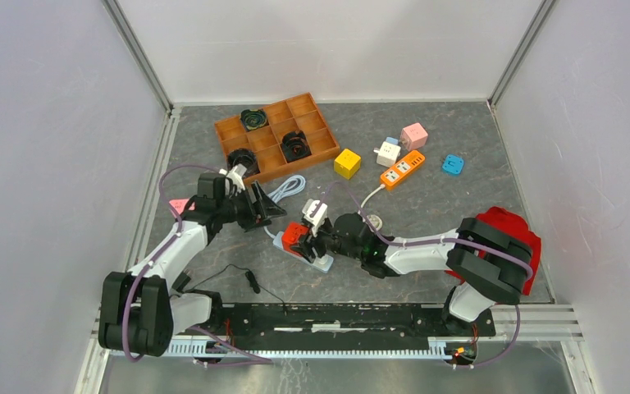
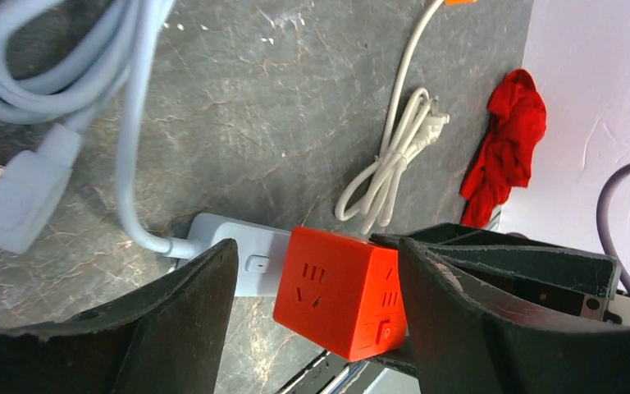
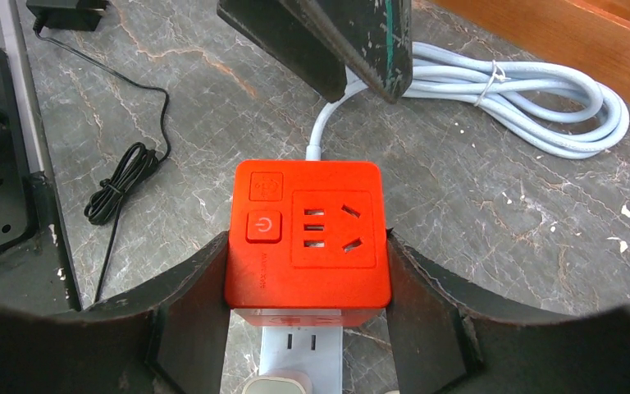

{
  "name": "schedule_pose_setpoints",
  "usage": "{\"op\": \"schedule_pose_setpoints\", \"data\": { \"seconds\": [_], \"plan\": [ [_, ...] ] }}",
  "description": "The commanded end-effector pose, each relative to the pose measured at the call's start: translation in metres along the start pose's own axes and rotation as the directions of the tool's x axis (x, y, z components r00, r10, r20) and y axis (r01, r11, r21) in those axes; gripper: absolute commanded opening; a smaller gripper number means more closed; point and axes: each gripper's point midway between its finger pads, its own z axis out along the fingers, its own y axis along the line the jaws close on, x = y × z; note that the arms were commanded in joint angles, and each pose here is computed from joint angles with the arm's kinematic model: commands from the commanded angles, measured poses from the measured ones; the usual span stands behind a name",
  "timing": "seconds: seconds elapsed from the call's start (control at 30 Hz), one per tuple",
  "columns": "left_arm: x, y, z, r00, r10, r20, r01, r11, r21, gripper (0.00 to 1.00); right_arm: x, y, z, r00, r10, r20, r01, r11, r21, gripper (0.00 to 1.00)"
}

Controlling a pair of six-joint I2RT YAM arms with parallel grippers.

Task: Insert the plug
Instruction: Insert the plug into the socket.

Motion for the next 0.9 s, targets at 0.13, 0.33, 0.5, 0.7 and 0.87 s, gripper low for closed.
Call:
{"op": "schedule_pose_setpoints", "data": {
  "seconds": [0.13, 0.33, 0.5, 0.7, 0.87],
  "plan": [
    [0.022, -0.013, 0.006, 0.997, 0.009, -0.078, -0.006, 0.999, 0.049, 0.76, 0.088, -0.011, -0.021, 0.963, 0.01, -0.271, 0.005, 0.998, 0.055, 0.3],
    [0.033, -0.012, 0.01, 0.993, -0.002, -0.117, 0.004, 1.0, 0.014, 0.72, 0.094, -0.011, -0.025, 0.959, 0.012, -0.281, 0.004, 0.998, 0.056, 0.3],
    [0.036, -0.007, 0.014, 0.991, 0.004, -0.137, -0.007, 1.0, -0.022, 0.68, 0.085, -0.013, -0.02, 0.964, 0.014, -0.266, 0.004, 0.998, 0.068, 0.37],
    [0.034, -0.006, 0.015, 0.991, 0.014, -0.135, -0.019, 0.999, -0.031, 0.68, 0.047, -0.013, -0.012, 0.98, 0.018, -0.199, -0.005, 0.998, 0.068, 0.65],
    [0.03, -0.005, 0.015, 0.992, 0.025, -0.127, -0.031, 0.999, -0.044, 0.68, 0.004, -0.01, -0.009, 0.992, 0.024, -0.123, -0.017, 0.998, 0.057, 0.93]
  ]
}}
